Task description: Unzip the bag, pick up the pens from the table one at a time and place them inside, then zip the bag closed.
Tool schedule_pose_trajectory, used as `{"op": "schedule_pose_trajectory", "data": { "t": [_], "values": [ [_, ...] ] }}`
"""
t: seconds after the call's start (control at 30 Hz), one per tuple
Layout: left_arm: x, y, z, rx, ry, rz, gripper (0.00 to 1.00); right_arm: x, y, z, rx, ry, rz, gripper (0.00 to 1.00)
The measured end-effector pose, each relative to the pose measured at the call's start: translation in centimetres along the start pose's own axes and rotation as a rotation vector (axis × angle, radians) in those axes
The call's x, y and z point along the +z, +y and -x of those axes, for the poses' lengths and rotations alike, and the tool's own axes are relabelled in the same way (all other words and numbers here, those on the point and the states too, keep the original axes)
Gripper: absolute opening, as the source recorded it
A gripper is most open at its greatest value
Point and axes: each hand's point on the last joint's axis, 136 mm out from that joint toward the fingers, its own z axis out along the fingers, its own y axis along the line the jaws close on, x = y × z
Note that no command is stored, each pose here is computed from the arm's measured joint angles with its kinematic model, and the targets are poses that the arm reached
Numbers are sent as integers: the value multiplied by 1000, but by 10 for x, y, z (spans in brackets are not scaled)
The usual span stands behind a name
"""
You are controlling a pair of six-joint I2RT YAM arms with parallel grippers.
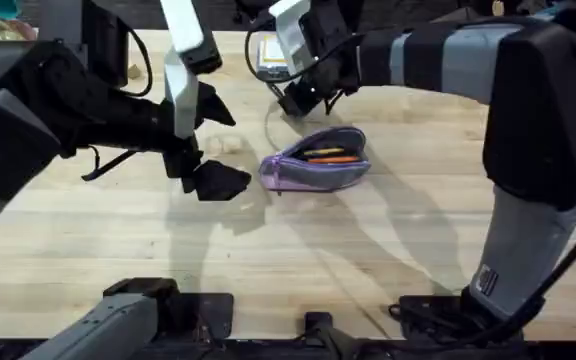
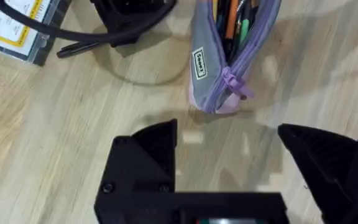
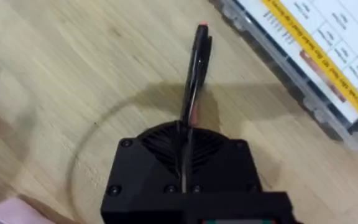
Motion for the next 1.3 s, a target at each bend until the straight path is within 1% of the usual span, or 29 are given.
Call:
{"op": "schedule_pose_trajectory", "data": {
  "t": [0.13, 0.23, 0.3, 0.43, 0.53, 0.63, 0.8, 1.03, 1.2, 1.3],
  "values": [
    [0, 0, 0, 0, 0, 0, 993, -5, 2, 2, -87, 0, 3, 28],
    [0, 0, 0, 0, 0, 0, 993, -18, 1, 13, -159, -29, -6, 27],
    [0, 0, 0, 0, 0, 0, 993, -32, 0, 24, -205, -61, -19, 28],
    [0, 0, 0, 0, 0, 0, 993, -71, 0, 49, -283, -133, -51, 29],
    [0, 0, 0, 0, 0, 0, 993, -97, 3, 54, -331, -141, -57, 30],
    [0, 0, 0, 0, 0, 0, 993, -119, 8, 47, -393, -109, -48, 29],
    [0, 0, 0, 1, 0, 1, 993, -151, 19, 25, -515, -29, -12, 31],
    [0, 0, 0, 0, 0, 1, 993, -196, 31, 2, -654, 30, 24, 31],
    [0, 0, 0, 0, 0, 1, 993, -224, 42, -25, -773, 102, 81, 31],
    [0, 0, 0, 0, 0, 1, 993, -235, 44, -42, -836, 149, 118, 31]
  ]
}}
